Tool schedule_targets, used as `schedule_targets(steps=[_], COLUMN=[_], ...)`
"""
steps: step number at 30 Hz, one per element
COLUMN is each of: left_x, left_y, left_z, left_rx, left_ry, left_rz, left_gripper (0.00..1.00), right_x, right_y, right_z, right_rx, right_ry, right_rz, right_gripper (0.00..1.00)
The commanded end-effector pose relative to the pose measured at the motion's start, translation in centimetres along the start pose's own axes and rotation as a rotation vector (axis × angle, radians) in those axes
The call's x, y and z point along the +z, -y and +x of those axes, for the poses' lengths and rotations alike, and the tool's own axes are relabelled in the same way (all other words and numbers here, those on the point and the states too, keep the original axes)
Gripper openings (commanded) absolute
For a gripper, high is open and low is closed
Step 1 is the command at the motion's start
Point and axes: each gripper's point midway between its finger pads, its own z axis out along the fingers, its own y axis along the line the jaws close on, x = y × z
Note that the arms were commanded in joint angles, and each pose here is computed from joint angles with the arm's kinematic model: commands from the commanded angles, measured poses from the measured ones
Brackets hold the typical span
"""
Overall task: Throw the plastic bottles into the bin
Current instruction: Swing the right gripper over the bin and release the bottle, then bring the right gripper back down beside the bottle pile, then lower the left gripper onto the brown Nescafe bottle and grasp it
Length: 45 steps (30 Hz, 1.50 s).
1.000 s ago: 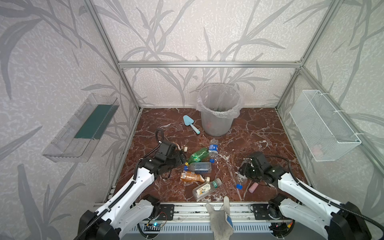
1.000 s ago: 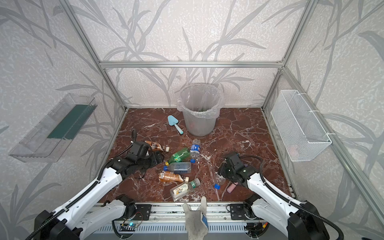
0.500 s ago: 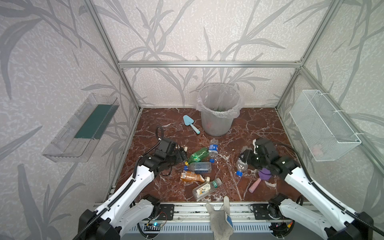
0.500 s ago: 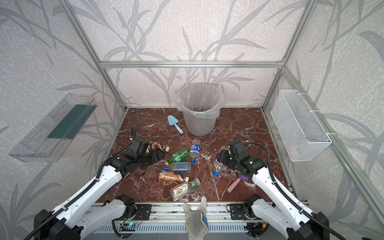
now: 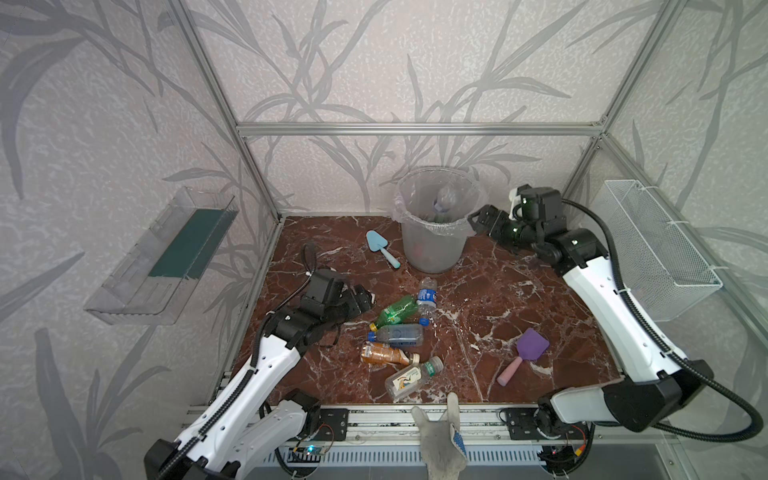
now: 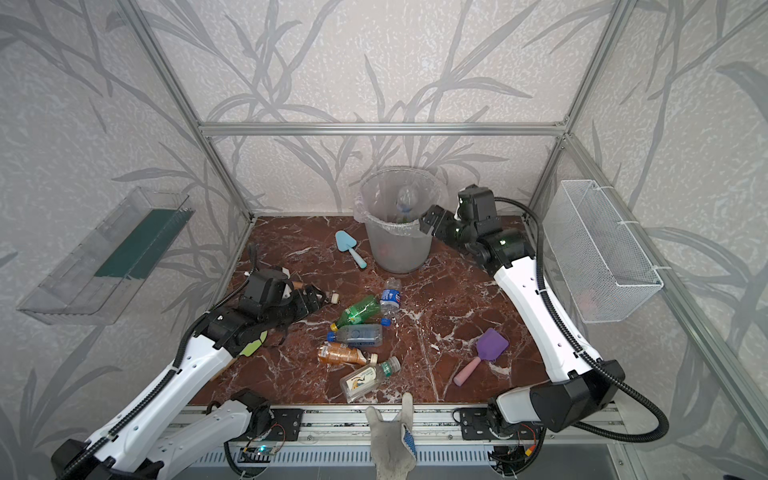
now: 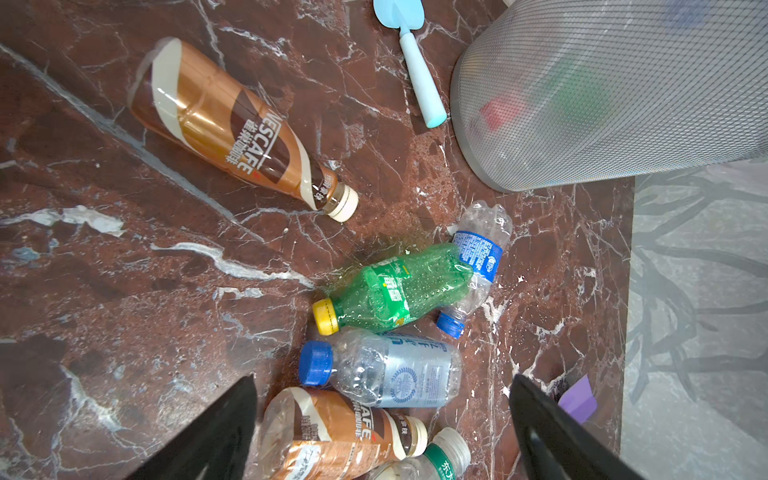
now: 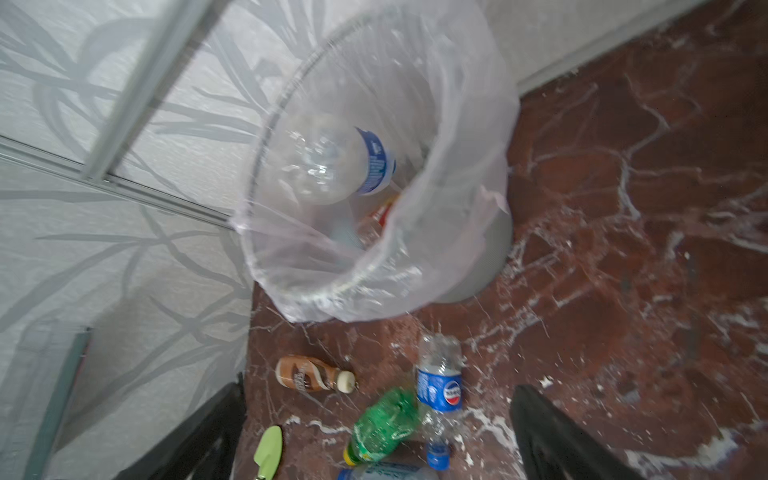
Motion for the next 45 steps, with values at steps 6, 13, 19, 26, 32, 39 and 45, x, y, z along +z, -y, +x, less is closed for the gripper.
schedule_targets(steps=[6,13,19,26,32,39,45], left_x=[1.1,1.5,1.6,2.2,3.2,4.2,6.0], left_y=[-3.2,-3.7,-4.1,-4.9,-5.8,-6.7,-6.5], left_z=[2.1,2.7,2.9,1.8,-0.3,-3.2,-4.9], left_rx=[-0.033,-0.03,-0.024,-0.04,-0.154,-0.386,-0.532], left_ry=[-0.027,-0.046,-0.049,-0.03,-0.007,0.064,0.079], left_rz=[-0.062,-0.072,-0.087,-0.117,-0.146,-0.189,-0.196], left_gripper=[0.93,0.93,0.93,0.93,0.94,0.93,0.94], right_x=[-2.9,-1.8,-1.5,-0.4,0.4,1.0,1.0], right_y=[7.3,12.9,14.4,14.6,14.2,13.8,13.5], right_z=[8.0,15.3,18.2,20.0,21.2,22.1,22.2], right_rx=[0.01,0.052,0.063,0.067,0.068,0.071,0.072], right_ry=[-0.057,-0.193,-0.254,-0.293,-0.325,-0.352,-0.35], right_rz=[0.062,0.114,0.117,0.112,0.105,0.103,0.094], right_gripper=[0.95,0.92,0.91,0.9,0.89,0.89,0.89])
